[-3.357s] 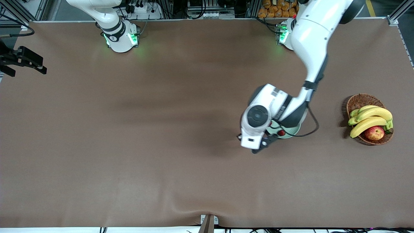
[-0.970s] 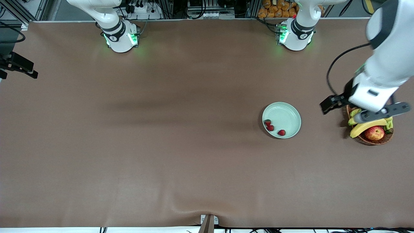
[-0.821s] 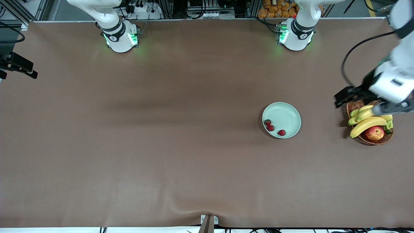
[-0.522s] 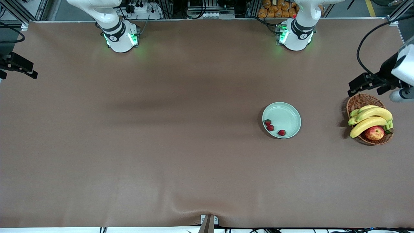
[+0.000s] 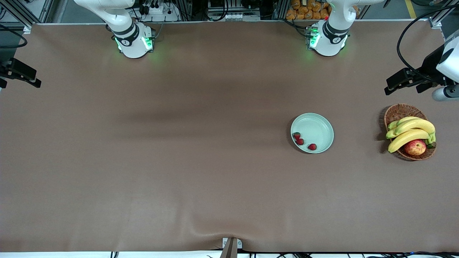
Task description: Collect all strawberries into plate
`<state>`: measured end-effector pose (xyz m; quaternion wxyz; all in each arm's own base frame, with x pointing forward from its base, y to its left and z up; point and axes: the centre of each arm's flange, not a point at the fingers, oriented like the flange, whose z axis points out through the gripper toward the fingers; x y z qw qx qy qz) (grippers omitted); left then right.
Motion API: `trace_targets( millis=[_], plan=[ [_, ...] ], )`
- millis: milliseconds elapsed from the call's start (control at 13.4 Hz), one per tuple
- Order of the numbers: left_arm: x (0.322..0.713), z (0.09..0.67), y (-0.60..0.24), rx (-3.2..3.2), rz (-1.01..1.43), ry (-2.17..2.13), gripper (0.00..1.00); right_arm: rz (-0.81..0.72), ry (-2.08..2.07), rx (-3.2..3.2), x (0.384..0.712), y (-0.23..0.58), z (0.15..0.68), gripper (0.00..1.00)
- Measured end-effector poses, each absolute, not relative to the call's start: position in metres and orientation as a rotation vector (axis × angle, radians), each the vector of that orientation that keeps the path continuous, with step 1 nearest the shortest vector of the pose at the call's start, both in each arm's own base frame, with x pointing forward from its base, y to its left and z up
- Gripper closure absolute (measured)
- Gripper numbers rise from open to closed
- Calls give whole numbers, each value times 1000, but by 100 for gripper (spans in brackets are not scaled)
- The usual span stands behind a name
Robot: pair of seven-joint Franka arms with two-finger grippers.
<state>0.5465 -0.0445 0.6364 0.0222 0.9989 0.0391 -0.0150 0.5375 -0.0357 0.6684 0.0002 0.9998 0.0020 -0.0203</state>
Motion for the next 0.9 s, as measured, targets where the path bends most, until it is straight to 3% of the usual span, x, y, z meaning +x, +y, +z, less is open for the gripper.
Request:
trace_targets(
  millis=[895],
  plan=[
    [523, 649, -62, 3170, -41, 33, 0, -65, 2, 3141, 537, -37, 668, 0]
  ],
)
